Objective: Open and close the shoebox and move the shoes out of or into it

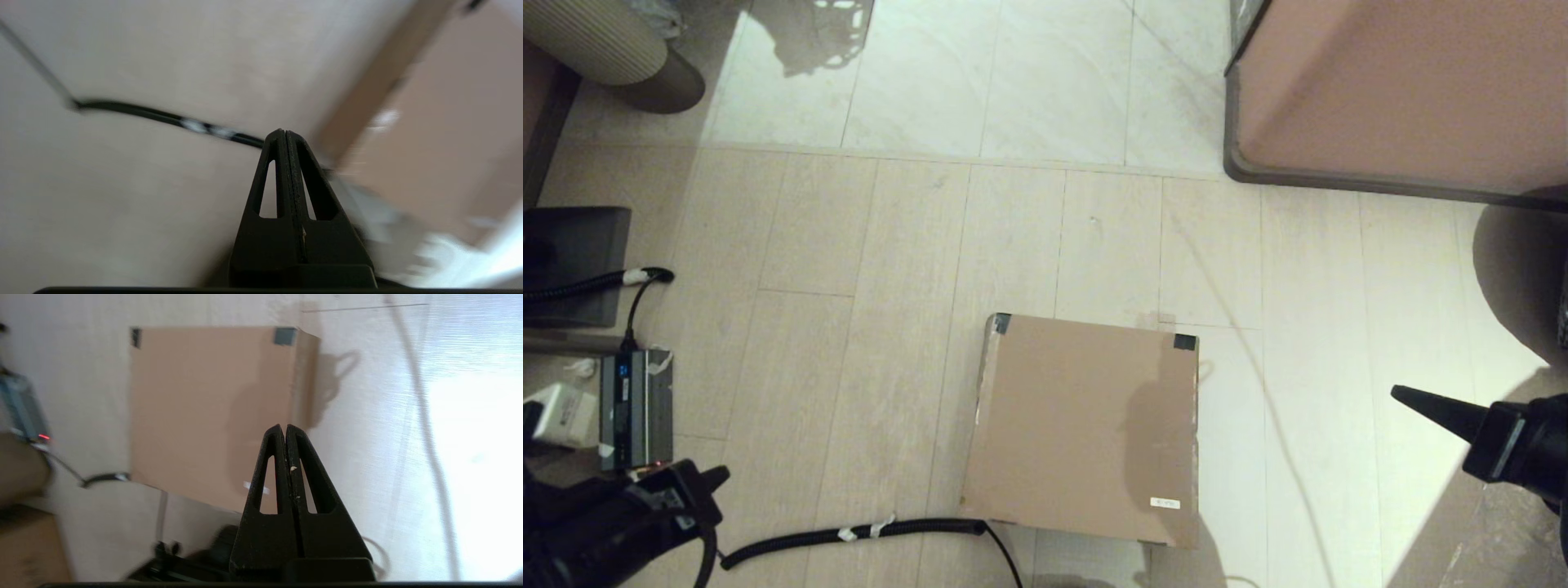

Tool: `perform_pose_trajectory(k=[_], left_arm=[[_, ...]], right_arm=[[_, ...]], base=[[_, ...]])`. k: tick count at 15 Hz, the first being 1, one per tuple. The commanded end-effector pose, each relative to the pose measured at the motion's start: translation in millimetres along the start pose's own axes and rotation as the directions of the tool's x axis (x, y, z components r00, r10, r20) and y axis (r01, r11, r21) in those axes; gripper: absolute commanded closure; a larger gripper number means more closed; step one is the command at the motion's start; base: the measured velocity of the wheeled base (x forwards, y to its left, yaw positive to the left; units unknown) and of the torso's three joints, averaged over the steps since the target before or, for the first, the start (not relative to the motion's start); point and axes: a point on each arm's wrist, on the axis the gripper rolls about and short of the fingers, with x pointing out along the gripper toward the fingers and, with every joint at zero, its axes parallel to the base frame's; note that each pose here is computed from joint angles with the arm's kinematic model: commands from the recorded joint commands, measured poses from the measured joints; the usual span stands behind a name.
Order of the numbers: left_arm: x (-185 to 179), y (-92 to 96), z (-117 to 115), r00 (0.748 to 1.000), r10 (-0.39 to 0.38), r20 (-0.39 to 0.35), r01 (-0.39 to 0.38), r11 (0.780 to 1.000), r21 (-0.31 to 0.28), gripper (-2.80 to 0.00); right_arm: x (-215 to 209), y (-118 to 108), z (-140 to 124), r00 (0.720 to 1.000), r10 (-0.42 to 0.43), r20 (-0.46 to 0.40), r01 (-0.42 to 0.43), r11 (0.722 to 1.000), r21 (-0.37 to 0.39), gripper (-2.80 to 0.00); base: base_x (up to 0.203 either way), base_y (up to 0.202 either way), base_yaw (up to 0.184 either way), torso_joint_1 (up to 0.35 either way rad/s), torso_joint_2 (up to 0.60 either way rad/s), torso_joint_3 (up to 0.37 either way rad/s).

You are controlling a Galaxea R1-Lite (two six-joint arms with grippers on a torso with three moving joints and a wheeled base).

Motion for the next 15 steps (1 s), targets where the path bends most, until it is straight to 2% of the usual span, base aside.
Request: perform_pose_trajectory(k=[1, 2, 5, 9, 12, 15], left_arm=[[-9.6, 14.9, -9.0, 0.997, 0.049, 0.053, -0.053, 0.996, 0.074, 0.00], [-15.0, 20.2, -15.8, 0.996, 0.059, 0.063, -0.065, 0.993, 0.100, 0.00], [-35.9, 32.1, -34.3, 0.992, 0.053, 0.112, -0.070, 0.986, 0.152, 0.00], [-73.3, 50.1, -68.1, 0.981, 0.012, 0.195, -0.077, 0.942, 0.326, 0.00], [-101.8, 62.9, -93.7, 0.972, -0.040, 0.233, -0.059, 0.913, 0.404, 0.00], [-119.0, 69.3, -110.5, 0.925, -0.153, 0.348, -0.026, 0.888, 0.460, 0.00]], right_arm=[[-21.1, -0.8, -14.1, 0.997, -0.064, 0.035, 0.066, 0.996, -0.054, 0.00], [-26.4, -4.2, -23.6, 0.992, -0.122, 0.032, 0.124, 0.990, -0.070, 0.00], [-48.6, -13.3, -53.9, 0.976, -0.214, 0.022, 0.216, 0.971, -0.101, 0.00], [-84.1, -8.7, -83.6, 0.975, -0.206, 0.078, 0.217, 0.957, -0.192, 0.00], [-122.5, -1.6, -109.5, 0.967, -0.193, 0.167, 0.226, 0.951, -0.210, 0.00], [-147.5, 0.7, -132.3, 0.946, -0.182, 0.266, 0.232, 0.958, -0.169, 0.00]], base=[[0.000, 0.000, 0.000, 0.000, 0.00, 0.000], [0.000, 0.000, 0.000, 0.000, 0.00, 0.000], [0.000, 0.000, 0.000, 0.000, 0.00, 0.000], [0.000, 0.000, 0.000, 0.000, 0.00, 0.000], [0.000, 0.000, 0.000, 0.000, 0.00, 0.000], [0.000, 0.000, 0.000, 0.000, 0.00, 0.000]])
